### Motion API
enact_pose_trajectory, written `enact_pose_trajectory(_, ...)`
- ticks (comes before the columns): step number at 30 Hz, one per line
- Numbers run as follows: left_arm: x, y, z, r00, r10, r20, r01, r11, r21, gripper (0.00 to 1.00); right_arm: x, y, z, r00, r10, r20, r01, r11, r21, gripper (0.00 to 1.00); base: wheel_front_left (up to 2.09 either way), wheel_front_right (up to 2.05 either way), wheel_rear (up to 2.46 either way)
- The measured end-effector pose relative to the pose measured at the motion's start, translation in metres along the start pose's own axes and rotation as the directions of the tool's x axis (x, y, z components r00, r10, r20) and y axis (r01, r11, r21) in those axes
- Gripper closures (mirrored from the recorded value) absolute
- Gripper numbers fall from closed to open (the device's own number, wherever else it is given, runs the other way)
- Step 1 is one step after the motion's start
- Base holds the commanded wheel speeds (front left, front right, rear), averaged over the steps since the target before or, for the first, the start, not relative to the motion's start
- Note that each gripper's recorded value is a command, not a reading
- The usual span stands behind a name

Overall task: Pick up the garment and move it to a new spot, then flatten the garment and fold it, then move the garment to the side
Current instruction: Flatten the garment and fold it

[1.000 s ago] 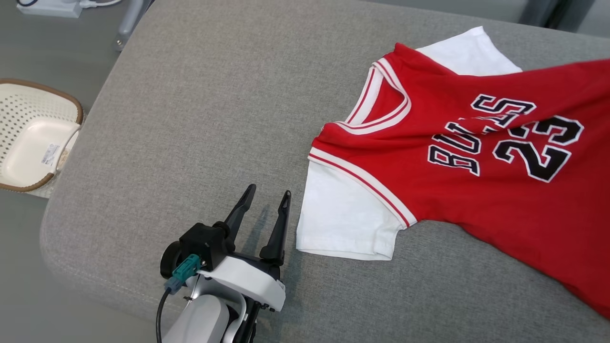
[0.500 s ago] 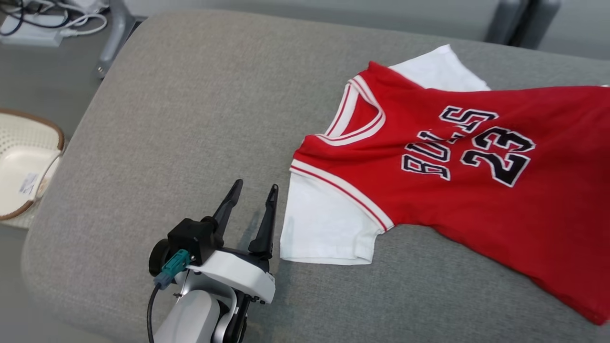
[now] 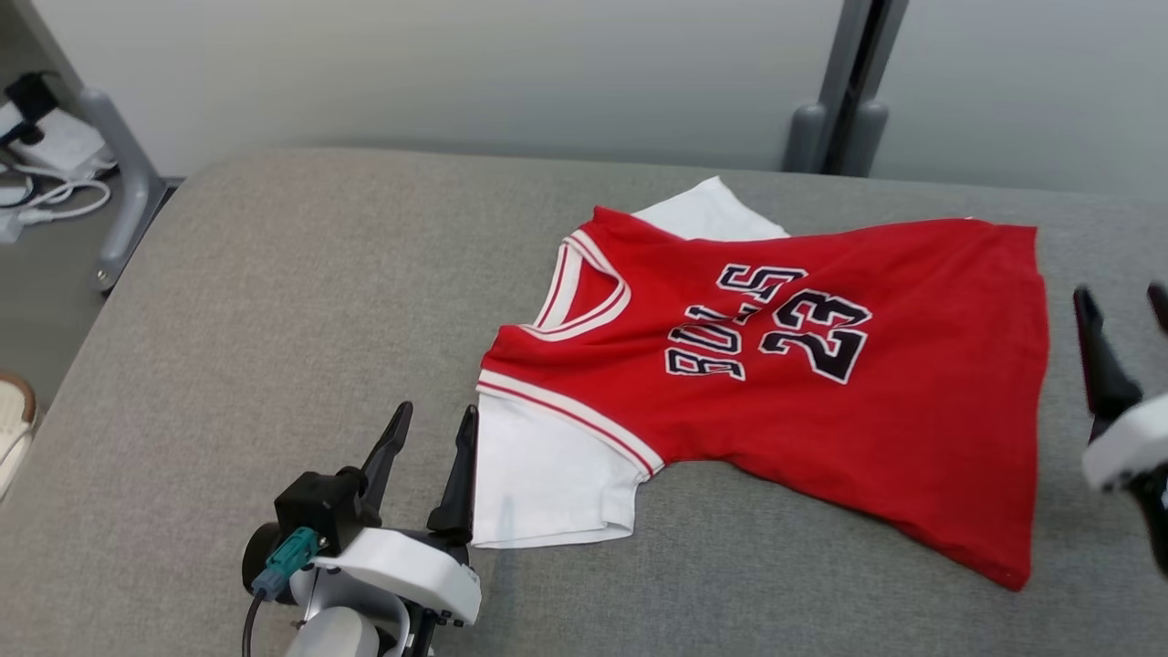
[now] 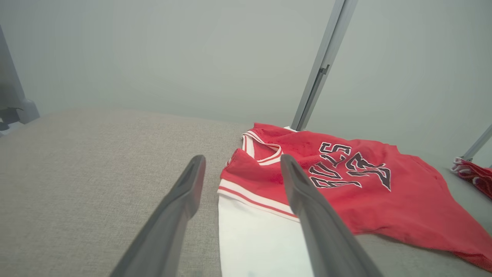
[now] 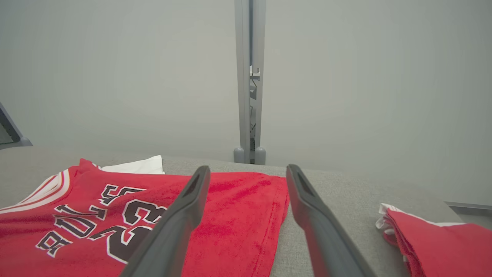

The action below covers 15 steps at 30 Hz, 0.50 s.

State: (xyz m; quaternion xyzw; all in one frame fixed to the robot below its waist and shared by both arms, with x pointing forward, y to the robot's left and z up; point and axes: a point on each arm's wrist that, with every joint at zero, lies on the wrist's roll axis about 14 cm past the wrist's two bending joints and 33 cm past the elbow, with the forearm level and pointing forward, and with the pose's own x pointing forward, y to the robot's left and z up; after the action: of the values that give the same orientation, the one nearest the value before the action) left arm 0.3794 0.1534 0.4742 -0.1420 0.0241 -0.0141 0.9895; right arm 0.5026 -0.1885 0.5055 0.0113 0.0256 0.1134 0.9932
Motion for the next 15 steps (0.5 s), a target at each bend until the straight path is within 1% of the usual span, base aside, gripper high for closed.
enact_pose_trajectory(1, -0.003, -0.002, 0.000, 1.000, -0.007, 0.002, 0.007, 1.000, -0.002, 0.00, -0.021, 0.001, -0.009, 1.000, -0.027, 0.005, 0.027, 0.999, 0.044, 0.00, 0.00, 0.00, 0.00)
enact_pose_trajectory(6, -0.008, -0.007, -0.001, 1.000, -0.025, 0.000, 0.025, 1.000, 0.003, 0.00, -0.064, 0.008, -0.028, 0.996, -0.087, 0.004, 0.086, 0.987, 0.135, 0.00, 0.00, 0.00, 0.00)
enact_pose_trajectory(11, -0.014, -0.008, -0.006, 0.999, -0.033, -0.012, 0.033, 0.999, 0.006, 0.00, -0.093, 0.017, -0.049, 0.992, -0.121, -0.030, 0.125, 0.976, 0.179, 0.00, 0.00, 0.00, 0.00)
enact_pose_trajectory(15, -0.018, -0.008, -0.010, 0.999, -0.032, -0.025, 0.032, 0.999, 0.008, 0.00, -0.105, 0.025, -0.064, 0.990, -0.128, -0.064, 0.138, 0.970, 0.202, 0.00, 0.00, 0.00, 0.00)
